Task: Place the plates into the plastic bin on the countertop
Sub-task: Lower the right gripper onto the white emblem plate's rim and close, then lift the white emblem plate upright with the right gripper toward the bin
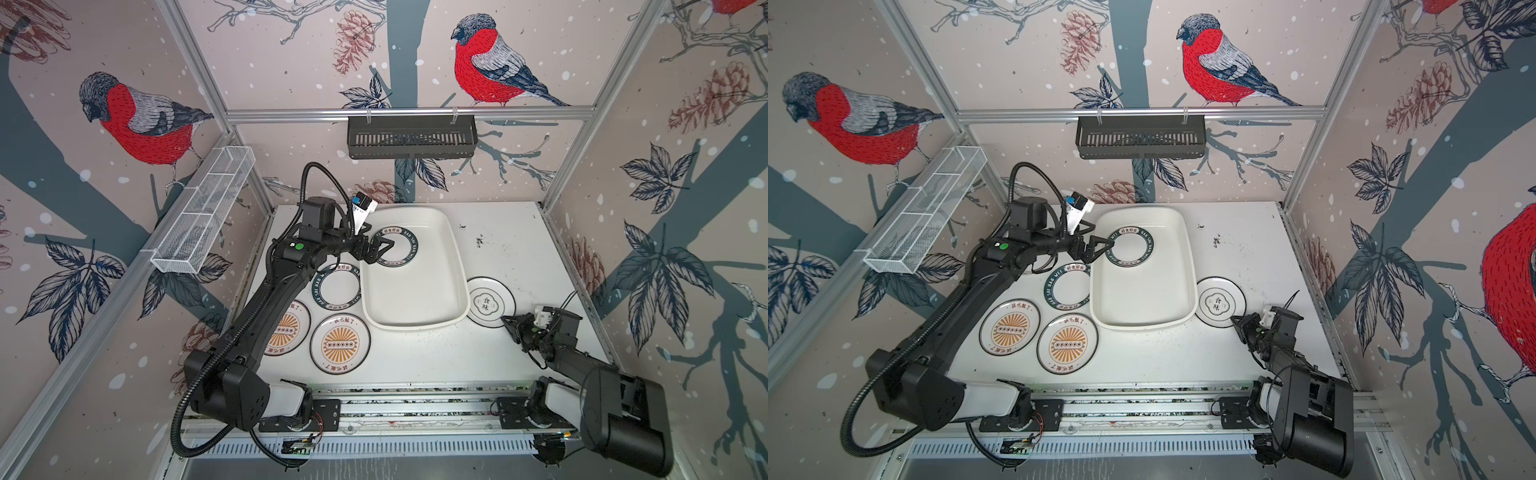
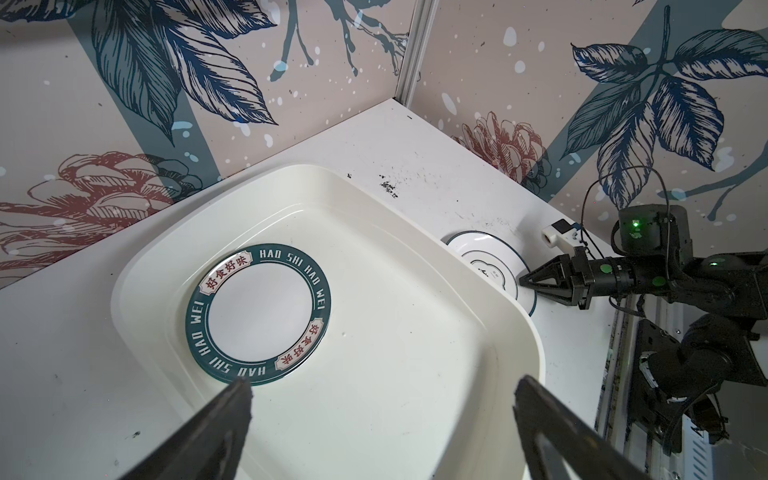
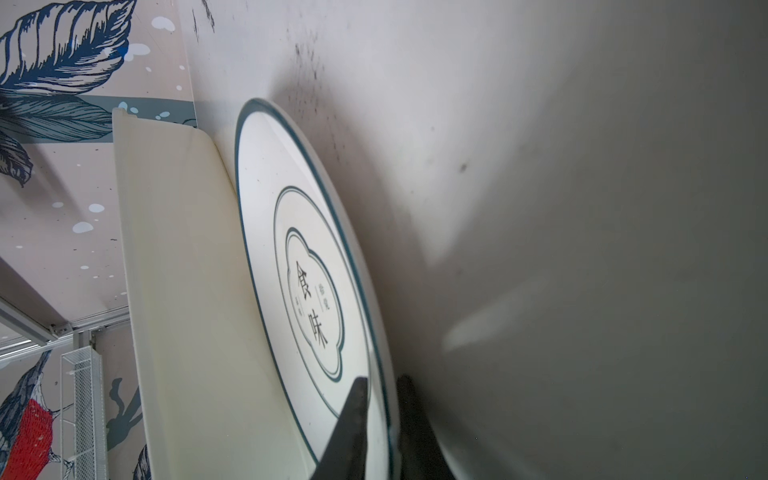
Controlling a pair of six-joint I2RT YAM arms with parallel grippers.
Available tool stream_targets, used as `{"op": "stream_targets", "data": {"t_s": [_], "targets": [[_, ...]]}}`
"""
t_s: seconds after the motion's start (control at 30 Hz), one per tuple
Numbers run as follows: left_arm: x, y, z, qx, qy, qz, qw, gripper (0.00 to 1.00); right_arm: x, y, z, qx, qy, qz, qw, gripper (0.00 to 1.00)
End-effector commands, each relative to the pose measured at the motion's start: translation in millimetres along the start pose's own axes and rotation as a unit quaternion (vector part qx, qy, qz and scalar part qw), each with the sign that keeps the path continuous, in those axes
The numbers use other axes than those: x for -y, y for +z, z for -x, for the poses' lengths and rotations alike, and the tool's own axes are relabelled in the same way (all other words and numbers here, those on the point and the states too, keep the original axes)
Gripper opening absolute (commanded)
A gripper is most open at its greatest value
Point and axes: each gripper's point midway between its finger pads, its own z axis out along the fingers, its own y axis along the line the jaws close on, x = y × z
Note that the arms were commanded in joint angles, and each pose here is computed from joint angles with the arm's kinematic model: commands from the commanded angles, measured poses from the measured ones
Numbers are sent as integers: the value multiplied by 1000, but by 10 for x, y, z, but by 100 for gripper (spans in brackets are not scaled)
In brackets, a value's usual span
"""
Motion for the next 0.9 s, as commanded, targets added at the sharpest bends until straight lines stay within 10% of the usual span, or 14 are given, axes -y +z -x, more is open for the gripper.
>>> {"op": "stream_targets", "data": {"t_s": [0.0, 0.87], "targets": [[29, -38, 135, 21, 20, 0, 1000, 98, 192, 2, -13, 5, 32, -40, 999, 16], [21, -22, 111, 16, 18, 3, 1000, 98, -45, -19, 127, 22, 22, 19, 999, 4]]}}
